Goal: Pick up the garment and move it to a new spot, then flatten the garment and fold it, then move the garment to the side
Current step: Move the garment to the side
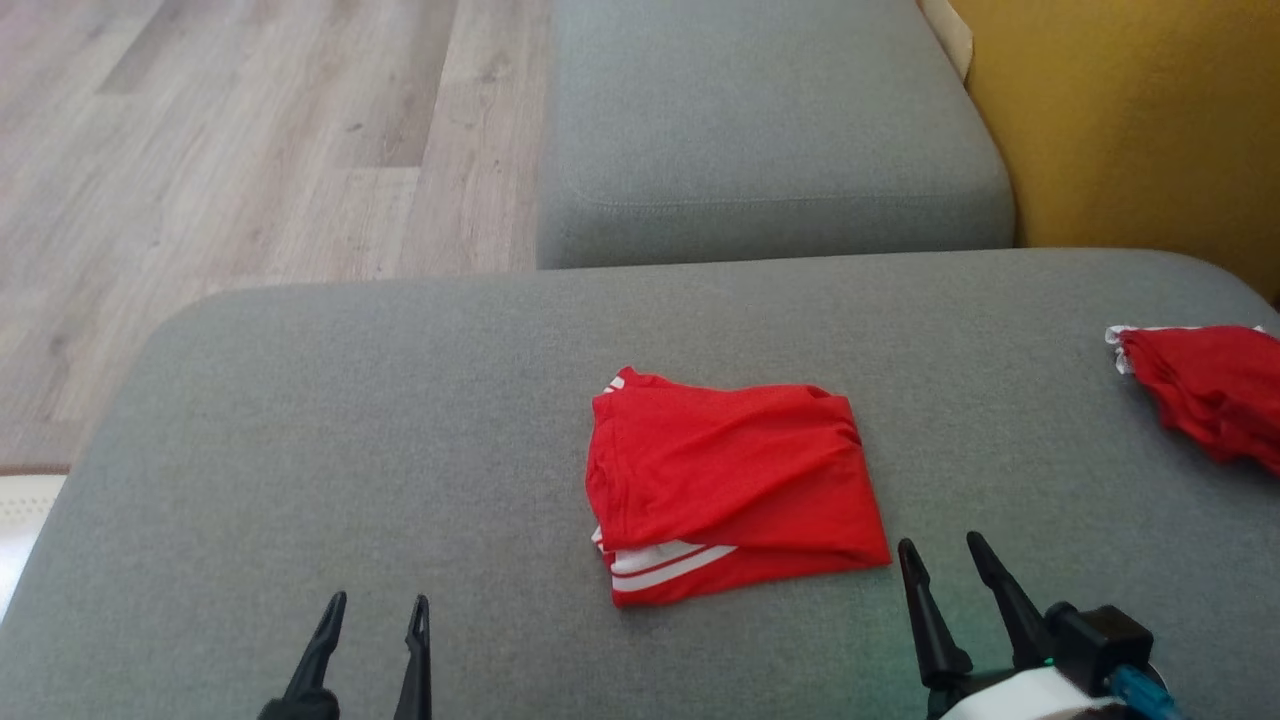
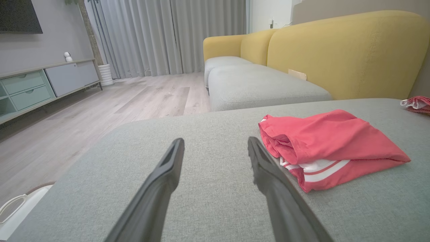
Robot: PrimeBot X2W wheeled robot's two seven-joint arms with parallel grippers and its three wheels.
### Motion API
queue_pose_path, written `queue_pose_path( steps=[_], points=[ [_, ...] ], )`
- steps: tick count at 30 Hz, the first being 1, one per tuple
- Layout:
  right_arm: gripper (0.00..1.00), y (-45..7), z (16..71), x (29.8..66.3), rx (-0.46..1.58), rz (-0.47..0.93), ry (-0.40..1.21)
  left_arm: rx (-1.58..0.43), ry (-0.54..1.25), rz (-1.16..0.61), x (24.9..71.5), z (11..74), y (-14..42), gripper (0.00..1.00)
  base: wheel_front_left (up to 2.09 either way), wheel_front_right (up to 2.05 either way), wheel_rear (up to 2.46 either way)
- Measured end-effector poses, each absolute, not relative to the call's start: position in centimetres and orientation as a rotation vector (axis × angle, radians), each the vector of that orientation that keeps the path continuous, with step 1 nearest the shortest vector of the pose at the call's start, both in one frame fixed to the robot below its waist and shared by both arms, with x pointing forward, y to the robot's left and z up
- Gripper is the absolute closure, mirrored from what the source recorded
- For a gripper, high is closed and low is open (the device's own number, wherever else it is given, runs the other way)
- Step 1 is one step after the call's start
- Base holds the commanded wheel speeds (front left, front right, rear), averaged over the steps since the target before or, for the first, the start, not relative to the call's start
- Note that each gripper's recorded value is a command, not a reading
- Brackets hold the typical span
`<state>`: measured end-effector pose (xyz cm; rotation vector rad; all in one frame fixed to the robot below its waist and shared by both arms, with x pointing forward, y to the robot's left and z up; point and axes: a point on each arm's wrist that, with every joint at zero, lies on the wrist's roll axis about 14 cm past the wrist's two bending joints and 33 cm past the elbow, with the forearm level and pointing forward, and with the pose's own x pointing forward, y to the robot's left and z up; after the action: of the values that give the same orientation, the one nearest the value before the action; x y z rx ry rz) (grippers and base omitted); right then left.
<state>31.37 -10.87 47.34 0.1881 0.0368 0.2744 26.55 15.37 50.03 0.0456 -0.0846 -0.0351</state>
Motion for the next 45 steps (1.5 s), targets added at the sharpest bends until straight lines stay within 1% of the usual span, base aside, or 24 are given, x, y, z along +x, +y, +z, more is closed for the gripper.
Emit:
queue_pose_path(
  steps=[9,11,15,18,21,22,27,34,35,36,37,38,39,45],
  points=[
    [0.00,-11.0,45.4,32.4,0.221,0.259,0.108,0.036,-0.039,-0.041,26.7,49.0,15.0,0.00,0.00,0.00,0.00],
    [0.00,-10.9,45.2,33.5,0.231,0.256,0.120,0.033,-0.027,-0.042,26.9,48.7,14.9,0.00,0.00,0.00,0.00],
    [0.00,-10.6,45.1,36.7,0.265,0.254,0.155,0.021,-0.017,-0.076,27.7,48.6,13.9,0.00,0.00,0.00,0.00],
    [0.00,-10.0,44.2,38.8,0.281,0.266,0.254,0.015,-0.013,-0.094,28.3,48.6,13.3,0.00,0.00,0.00,0.00],
    [0.00,-10.3,42.5,40.3,0.284,0.264,0.391,0.016,-0.004,-0.102,28.7,48.4,13.0,0.00,0.00,0.00,0.00],
    [0.00,-10.3,42.5,40.3,0.284,0.264,0.391,0.016,-0.004,-0.102,28.7,48.4,13.0,0.00,0.00,0.00,0.00],
    [0.00,-11.5,39.9,41.4,0.285,0.239,0.565,0.020,0.011,-0.125,29.3,48.0,12.3,0.00,0.00,0.00,0.00],
    [0.00,-10.9,37.6,41.4,0.315,0.243,0.688,0.017,0.022,-0.130,30.0,47.8,12.1,0.00,0.00,0.00,0.00],
    [0.09,-10.7,37.4,41.4,0.322,0.247,0.705,0.015,0.027,-0.132,30.0,47.7,11.9,0.00,0.00,0.00,0.00],
    [0.09,-10.5,37.2,41.4,0.330,0.249,0.716,0.014,0.030,-0.134,30.1,47.6,11.9,0.00,0.00,0.00,0.00],
    [0.40,-10.4,37.1,41.5,0.337,0.251,0.722,0.014,0.031,-0.134,30.3,47.6,11.9,0.00,0.00,0.00,0.00],
    [0.85,-10.2,37.1,41.7,0.336,0.254,0.723,0.015,0.029,-0.134,30.5,47.6,11.9,0.00,0.00,0.00,0.00],
    [1.00,-10.3,37.1,42.1,0.327,0.257,0.716,0.017,0.027,-0.135,30.8,47.7,11.9,0.00,0.00,0.00,0.00],
    [1.00,-11.7,37.6,43.9,0.250,0.256,0.672,0.017,0.026,-0.149,32.0,47.7,11.4,0.00,0.00,0.00,0.00]
  ],
)
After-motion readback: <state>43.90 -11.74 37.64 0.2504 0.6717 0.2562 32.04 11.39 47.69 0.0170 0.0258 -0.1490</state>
